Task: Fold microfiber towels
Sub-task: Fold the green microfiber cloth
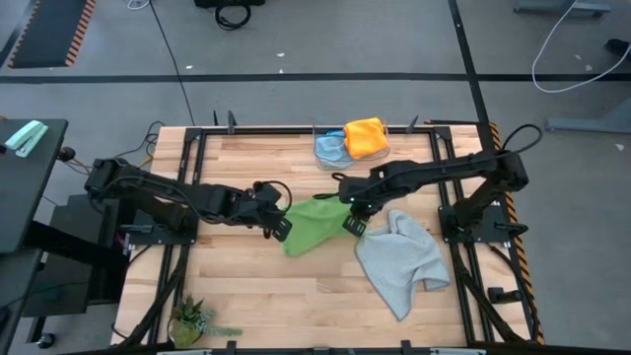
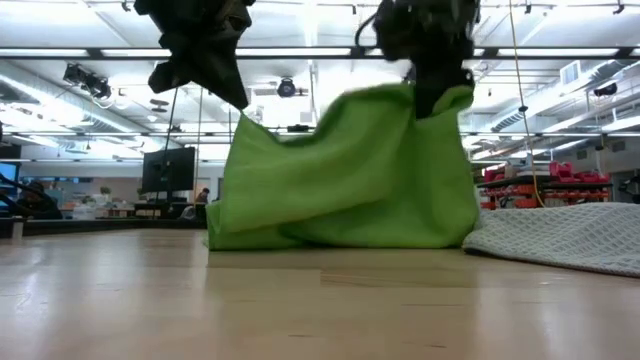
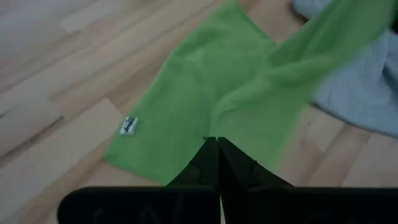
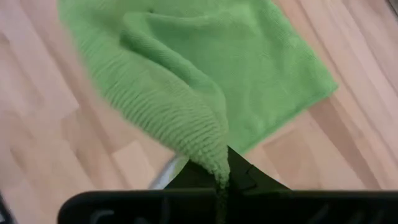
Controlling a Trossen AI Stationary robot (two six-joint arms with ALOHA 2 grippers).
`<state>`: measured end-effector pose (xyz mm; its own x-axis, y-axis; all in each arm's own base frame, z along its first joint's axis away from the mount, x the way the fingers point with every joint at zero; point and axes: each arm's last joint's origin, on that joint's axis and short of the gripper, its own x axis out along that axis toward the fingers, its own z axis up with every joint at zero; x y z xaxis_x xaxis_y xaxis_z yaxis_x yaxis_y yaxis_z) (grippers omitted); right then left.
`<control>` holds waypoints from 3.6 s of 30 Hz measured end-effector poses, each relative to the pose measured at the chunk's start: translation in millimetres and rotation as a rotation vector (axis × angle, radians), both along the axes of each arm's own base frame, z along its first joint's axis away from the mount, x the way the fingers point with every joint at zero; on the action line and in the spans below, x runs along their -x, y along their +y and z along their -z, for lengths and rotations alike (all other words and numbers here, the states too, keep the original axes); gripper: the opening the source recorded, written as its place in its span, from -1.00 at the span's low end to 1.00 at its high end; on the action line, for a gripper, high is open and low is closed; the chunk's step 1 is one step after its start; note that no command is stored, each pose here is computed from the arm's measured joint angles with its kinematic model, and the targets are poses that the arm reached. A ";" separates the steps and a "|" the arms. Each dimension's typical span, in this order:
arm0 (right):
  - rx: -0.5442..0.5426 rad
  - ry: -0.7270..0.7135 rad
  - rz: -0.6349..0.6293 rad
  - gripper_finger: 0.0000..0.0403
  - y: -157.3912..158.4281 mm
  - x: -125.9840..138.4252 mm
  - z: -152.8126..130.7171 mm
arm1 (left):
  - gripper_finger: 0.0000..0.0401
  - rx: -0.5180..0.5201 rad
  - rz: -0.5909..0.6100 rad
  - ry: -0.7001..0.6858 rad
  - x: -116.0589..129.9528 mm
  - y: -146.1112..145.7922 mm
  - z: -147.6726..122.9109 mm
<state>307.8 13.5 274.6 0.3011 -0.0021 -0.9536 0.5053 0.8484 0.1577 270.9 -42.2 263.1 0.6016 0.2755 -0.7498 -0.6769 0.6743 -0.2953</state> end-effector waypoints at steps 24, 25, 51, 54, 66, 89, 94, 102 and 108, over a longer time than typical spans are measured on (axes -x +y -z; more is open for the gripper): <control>0.117 0.094 0.024 -0.99 -79.0 -9.9 26.9 | -1.00 -0.138 -0.211 0.136 12.0 22.6 9.0; 0.119 0.088 0.023 -0.98 -79.4 -10.4 26.7 | -1.00 -0.134 -0.207 0.140 12.1 22.5 9.3; 0.111 0.116 -0.030 -0.59 -79.5 -31.4 58.9 | -0.71 -0.059 -0.234 0.350 12.6 22.6 35.3; 0.109 0.126 -0.016 -0.50 -83.8 -29.2 58.5 | -0.64 -0.009 -0.227 0.311 9.2 18.6 34.4; -0.005 0.172 -0.046 -0.28 -68.4 -14.7 43.2 | -0.47 0.186 -0.123 0.291 9.3 -21.1 37.2; -0.211 -0.408 -0.107 -0.28 47.7 108.8 7.1 | -0.47 0.507 -0.344 -0.109 6.2 -26.3 104.0; -0.211 -0.389 -0.089 -0.28 52.2 124.5 20.1 | -0.44 0.522 -0.389 -0.102 9.8 -24.5 111.5; -0.205 -0.364 -0.108 -0.28 55.8 128.2 30.6 | -0.36 0.518 -0.398 -0.090 10.9 -24.0 112.5; -0.212 -0.396 -0.115 -0.28 56.6 125.9 28.6 | -0.32 0.534 -0.421 -0.055 8.1 -25.3 122.9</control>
